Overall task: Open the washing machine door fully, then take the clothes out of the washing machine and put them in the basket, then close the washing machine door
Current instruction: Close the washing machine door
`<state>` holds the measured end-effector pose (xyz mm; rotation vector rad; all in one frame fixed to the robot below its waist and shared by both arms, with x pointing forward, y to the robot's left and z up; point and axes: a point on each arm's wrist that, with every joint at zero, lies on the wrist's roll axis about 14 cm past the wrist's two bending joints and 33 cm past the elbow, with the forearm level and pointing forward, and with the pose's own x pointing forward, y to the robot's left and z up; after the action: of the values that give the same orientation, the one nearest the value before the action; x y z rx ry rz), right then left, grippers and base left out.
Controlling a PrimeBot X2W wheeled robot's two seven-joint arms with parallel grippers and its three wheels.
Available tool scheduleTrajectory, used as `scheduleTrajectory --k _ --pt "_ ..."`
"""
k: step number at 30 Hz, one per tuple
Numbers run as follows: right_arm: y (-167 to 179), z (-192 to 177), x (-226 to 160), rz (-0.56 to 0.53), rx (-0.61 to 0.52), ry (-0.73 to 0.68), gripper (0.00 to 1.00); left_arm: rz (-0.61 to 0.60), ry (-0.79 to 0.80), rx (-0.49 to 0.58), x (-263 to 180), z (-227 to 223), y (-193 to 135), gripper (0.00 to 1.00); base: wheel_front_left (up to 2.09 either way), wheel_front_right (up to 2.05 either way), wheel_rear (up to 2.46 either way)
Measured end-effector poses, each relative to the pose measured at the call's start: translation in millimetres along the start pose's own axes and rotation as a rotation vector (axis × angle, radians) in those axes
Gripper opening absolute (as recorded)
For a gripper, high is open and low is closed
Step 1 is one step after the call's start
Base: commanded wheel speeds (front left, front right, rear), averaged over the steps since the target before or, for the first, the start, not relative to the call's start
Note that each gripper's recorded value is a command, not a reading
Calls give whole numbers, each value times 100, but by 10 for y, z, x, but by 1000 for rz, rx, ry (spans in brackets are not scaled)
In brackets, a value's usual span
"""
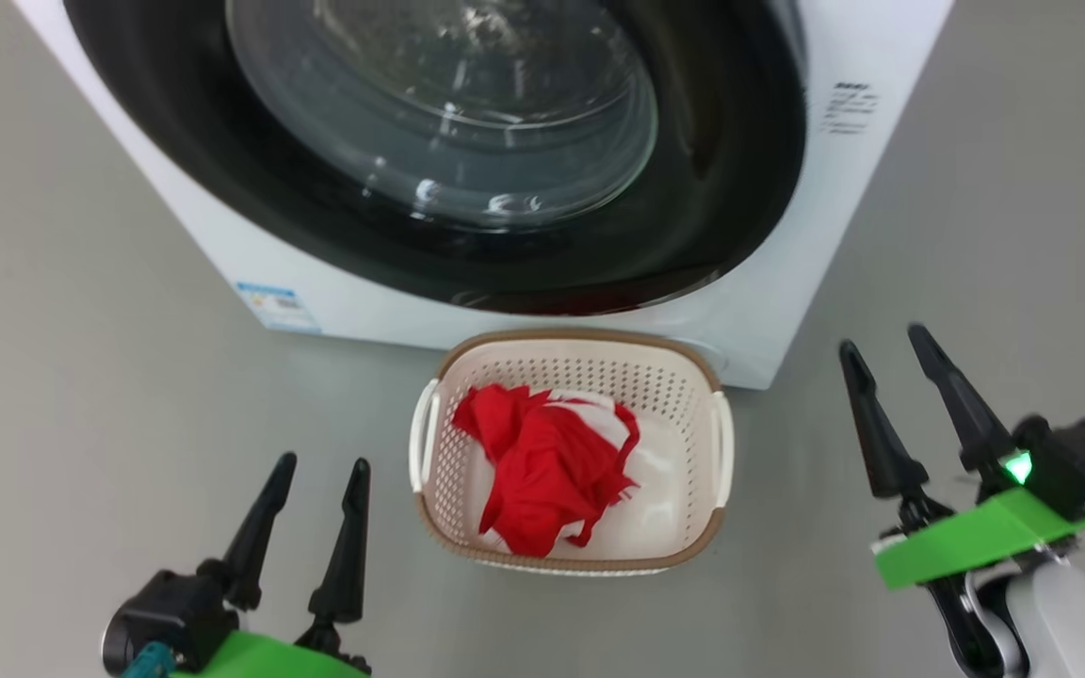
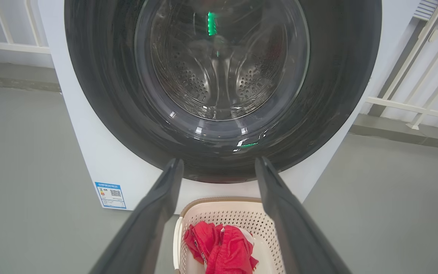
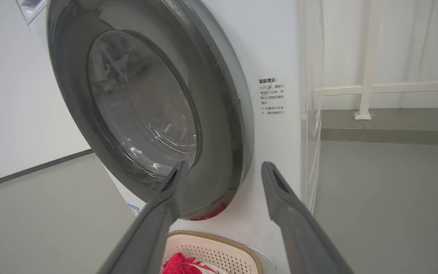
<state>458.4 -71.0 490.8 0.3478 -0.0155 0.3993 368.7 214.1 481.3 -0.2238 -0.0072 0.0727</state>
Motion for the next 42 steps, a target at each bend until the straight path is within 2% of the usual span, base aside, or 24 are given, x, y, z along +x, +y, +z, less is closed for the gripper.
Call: scheduleTrajectory --k 12,25,42 --pt "-377 53 -670 -181 0 4 100 -46 7 5 -93 -17 -89 100 0 0 0" --pt "-648 91 -1235 -319 -15 7 100 -95 7 0 -157 -24 -231 100 0 0 0" --pt "-795 129 -1556 -406 -17 -5 100 -118 0 26 -161 5 -262 100 0 0 0"
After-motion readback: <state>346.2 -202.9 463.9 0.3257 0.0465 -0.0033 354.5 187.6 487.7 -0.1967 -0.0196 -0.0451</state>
